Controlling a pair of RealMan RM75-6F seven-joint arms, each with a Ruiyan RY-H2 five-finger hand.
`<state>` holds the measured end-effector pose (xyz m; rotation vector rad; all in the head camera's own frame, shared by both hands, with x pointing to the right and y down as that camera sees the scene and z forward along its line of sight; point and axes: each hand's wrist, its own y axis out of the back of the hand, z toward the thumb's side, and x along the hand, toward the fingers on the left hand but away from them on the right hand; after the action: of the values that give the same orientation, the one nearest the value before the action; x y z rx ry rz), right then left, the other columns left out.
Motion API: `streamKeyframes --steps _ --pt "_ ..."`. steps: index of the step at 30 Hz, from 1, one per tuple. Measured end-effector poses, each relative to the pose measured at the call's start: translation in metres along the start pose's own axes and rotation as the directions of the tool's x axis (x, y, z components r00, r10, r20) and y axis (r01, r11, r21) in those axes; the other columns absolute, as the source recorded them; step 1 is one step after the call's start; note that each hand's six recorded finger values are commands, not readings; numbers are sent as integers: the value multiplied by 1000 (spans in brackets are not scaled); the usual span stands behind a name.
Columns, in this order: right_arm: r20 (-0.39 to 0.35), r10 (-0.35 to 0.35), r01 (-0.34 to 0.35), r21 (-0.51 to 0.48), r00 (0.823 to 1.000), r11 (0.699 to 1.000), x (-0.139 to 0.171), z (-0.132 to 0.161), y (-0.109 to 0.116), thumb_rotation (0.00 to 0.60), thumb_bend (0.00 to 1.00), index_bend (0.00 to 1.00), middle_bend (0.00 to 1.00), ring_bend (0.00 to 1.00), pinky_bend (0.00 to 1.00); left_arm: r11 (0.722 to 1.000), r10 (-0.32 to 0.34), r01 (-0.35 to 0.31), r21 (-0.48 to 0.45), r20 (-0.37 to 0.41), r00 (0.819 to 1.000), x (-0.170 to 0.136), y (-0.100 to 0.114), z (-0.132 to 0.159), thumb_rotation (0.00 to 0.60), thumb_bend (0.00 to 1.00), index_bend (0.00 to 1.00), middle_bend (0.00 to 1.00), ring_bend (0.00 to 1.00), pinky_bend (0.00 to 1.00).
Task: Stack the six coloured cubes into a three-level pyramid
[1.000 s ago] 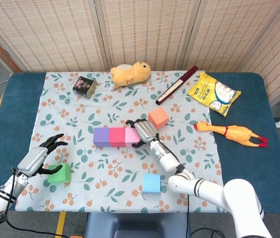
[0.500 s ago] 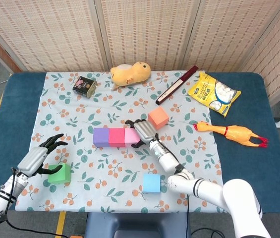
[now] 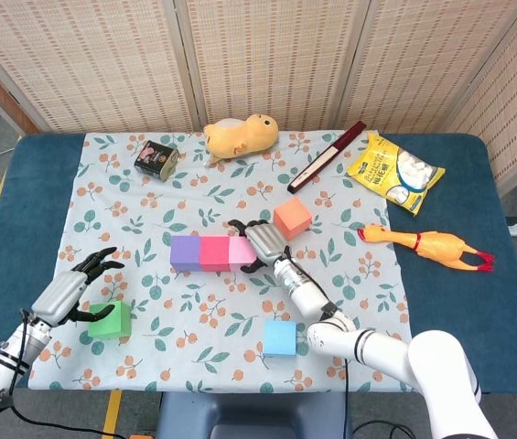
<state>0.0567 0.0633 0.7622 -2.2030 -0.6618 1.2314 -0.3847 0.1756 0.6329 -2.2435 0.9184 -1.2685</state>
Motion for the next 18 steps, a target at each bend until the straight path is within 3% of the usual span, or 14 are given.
streamKeyframes --steps 3,13,18 --pt "-1 3 -3 -2 1000 1000 0 0 0 600 84 0 254 155 162 1000 -1 1 -1 1 1000 0 0 0 600 311 191 0 40 183" --pt "-11 6 -6 -14 1000 1000 4 2 2 600 84 0 74 42 95 1000 -2 2 9 -1 1000 0 0 0 600 312 184 0 34 182" --pt "-35 -18 17 -32 999 999 12 6 15 600 84 0 20 0 49 1000 -6 7 30 -18 1000 0 2 -4 600 311 188 0 32 173"
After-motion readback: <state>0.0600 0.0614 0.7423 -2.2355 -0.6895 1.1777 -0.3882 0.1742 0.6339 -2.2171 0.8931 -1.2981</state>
